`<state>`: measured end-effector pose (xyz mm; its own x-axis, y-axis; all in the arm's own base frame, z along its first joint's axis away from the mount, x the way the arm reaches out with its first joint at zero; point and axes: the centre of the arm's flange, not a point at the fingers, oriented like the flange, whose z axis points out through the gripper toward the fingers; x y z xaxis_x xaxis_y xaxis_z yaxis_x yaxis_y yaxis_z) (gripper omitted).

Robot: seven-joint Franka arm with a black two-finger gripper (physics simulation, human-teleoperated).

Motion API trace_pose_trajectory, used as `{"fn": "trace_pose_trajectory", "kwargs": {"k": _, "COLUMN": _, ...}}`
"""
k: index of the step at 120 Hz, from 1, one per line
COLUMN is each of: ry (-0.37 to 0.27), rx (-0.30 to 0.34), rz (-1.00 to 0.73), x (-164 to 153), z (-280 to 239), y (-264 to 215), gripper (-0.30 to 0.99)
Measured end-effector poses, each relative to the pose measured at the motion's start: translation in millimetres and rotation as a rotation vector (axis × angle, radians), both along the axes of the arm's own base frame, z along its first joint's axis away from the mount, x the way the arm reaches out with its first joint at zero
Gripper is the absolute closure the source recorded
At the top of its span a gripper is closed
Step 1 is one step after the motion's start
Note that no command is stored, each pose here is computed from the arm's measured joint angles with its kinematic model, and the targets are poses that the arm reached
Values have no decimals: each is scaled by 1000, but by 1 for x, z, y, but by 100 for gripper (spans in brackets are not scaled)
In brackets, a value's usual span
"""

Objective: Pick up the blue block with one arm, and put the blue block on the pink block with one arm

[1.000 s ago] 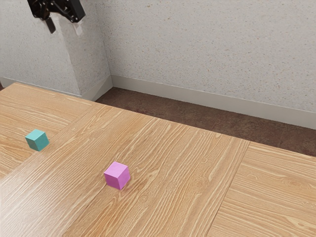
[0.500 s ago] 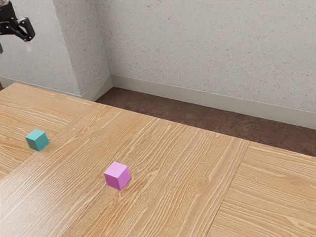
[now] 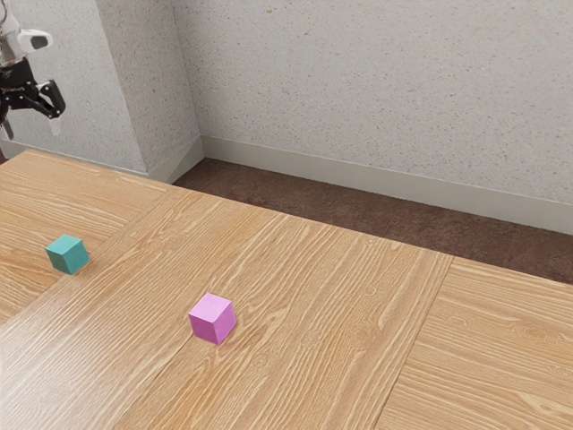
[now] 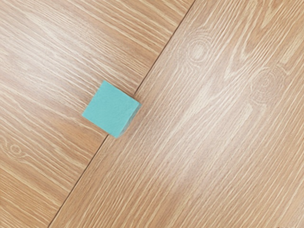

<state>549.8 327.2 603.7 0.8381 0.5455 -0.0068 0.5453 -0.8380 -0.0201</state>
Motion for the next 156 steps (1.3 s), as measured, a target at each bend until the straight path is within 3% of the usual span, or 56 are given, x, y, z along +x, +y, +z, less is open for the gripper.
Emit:
{"fn": "trace_pose_trajectory", "kwargs": {"k": 23, "ry": 50, "rx": -38, "rz": -98, "x": 15, "z": -101, "y": 2, "gripper": 0}}
{"fn": "trace_pose_trajectory", "kwargs": {"k": 37, "ry": 39, "rx": -25, "rz": -153, "x": 28, "z": -136, "y": 3, "gripper": 0}}
{"fn": "trace_pose_trajectory", "kwargs": {"k": 52, "ry": 26, "rx": 2, "rz": -216, "x": 33, "z": -156, "y": 13, "gripper": 0}}
{"fn": "trace_pose_trajectory", "kwargs": {"k": 71, "ry": 83, "rx": 38, "rz": -305, "x": 21, "z": -190, "y": 35, "gripper": 0}}
{"fn": "trace_pose_trajectory", "kwargs": {"k": 91, "ry": 101, "rx": 61, "rz": -409, "x": 15, "z": -218, "y": 46, "gripper": 0}}
{"fn": "trace_pose_trajectory", "kwargs": {"k": 156, "ry": 100, "rx": 46, "rz": -659, "x": 1, "z": -282, "y": 74, "gripper": 0}}
